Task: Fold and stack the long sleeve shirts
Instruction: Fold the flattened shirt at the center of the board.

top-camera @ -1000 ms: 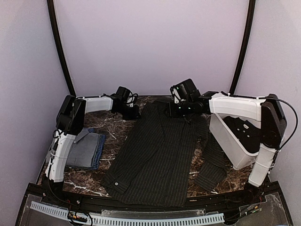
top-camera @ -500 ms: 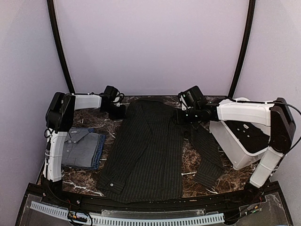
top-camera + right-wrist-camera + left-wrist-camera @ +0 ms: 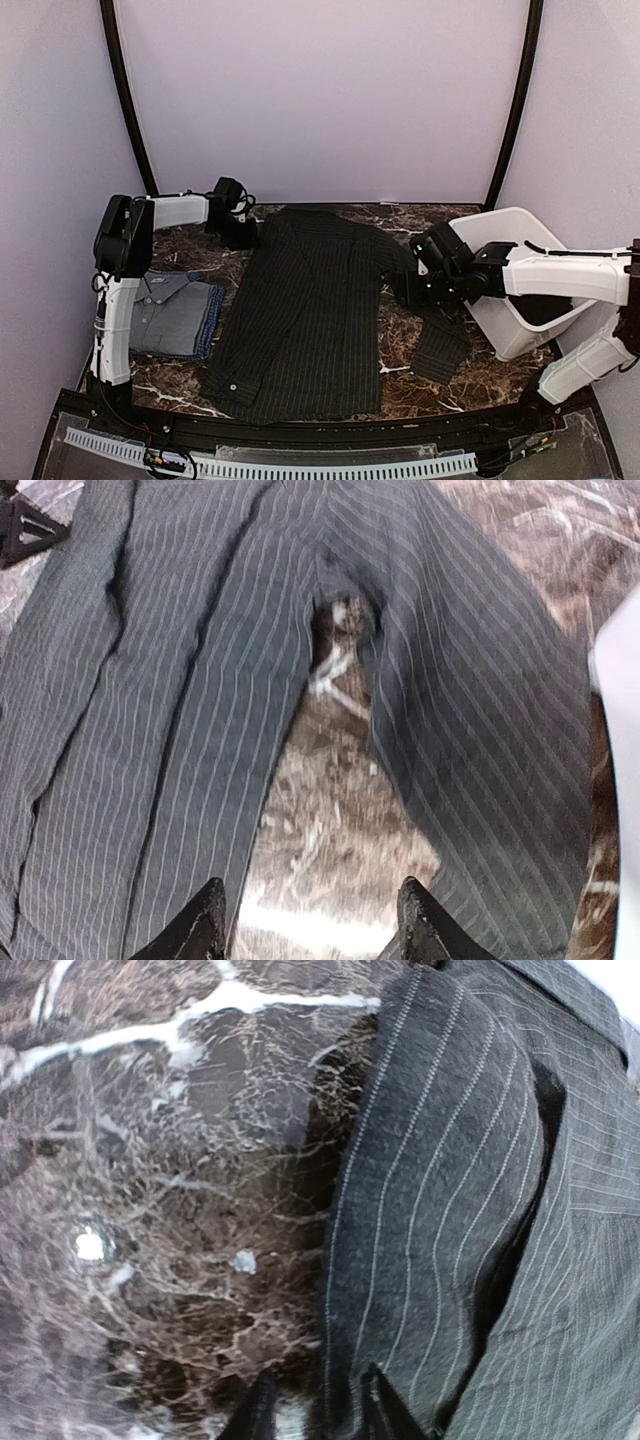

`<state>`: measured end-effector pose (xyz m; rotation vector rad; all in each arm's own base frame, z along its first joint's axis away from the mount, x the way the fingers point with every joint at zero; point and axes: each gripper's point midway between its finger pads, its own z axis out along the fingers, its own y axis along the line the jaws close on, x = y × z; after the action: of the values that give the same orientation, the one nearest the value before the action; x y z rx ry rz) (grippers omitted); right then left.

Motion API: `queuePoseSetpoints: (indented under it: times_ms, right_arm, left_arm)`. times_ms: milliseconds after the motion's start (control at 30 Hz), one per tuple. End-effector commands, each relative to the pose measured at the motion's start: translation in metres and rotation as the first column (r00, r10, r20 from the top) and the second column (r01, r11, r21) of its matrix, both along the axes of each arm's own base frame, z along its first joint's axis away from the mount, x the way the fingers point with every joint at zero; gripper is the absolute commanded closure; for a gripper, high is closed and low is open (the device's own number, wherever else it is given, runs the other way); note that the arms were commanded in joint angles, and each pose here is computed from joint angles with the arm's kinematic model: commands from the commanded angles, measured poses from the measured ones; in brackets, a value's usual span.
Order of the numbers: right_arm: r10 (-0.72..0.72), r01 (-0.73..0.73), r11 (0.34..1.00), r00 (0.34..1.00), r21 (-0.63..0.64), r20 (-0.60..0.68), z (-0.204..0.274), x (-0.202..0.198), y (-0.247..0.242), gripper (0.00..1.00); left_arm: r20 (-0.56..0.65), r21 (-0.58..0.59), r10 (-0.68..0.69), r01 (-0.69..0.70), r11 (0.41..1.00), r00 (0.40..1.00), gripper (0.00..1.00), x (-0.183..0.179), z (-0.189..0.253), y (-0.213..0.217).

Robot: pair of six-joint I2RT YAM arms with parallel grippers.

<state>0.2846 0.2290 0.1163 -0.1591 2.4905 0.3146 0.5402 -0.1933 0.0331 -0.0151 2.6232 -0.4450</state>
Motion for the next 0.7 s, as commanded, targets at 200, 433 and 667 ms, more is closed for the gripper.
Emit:
queuePoseSetpoints:
  times_ms: [200,433,667]
  right_arm:
    - [-0.196,0.186,0.980,0.964,-0.071,-0.181,-0.045,-0.080,-0.040,0.45]
    - [-0.322,0.296,0.946,0.905,-0.132,-0.278,-0.072,-0.122,-0.067,0.40]
    - [-0.407,0.385,0.913,0.845,-0.134,-0.346,-0.082,-0.151,-0.090,0.35]
  left_arm:
    - [0.049,-0.049,0.009,-0.007,0.999,0.999,0.52,-0.015,0.085,0.002]
    - [0.108,-0.164,-0.051,0.068,0.984,0.993,0.48,-0.046,0.130,-0.031]
    - [0.164,-0.219,-0.110,0.145,0.965,0.980,0.48,-0.074,0.167,-0.060]
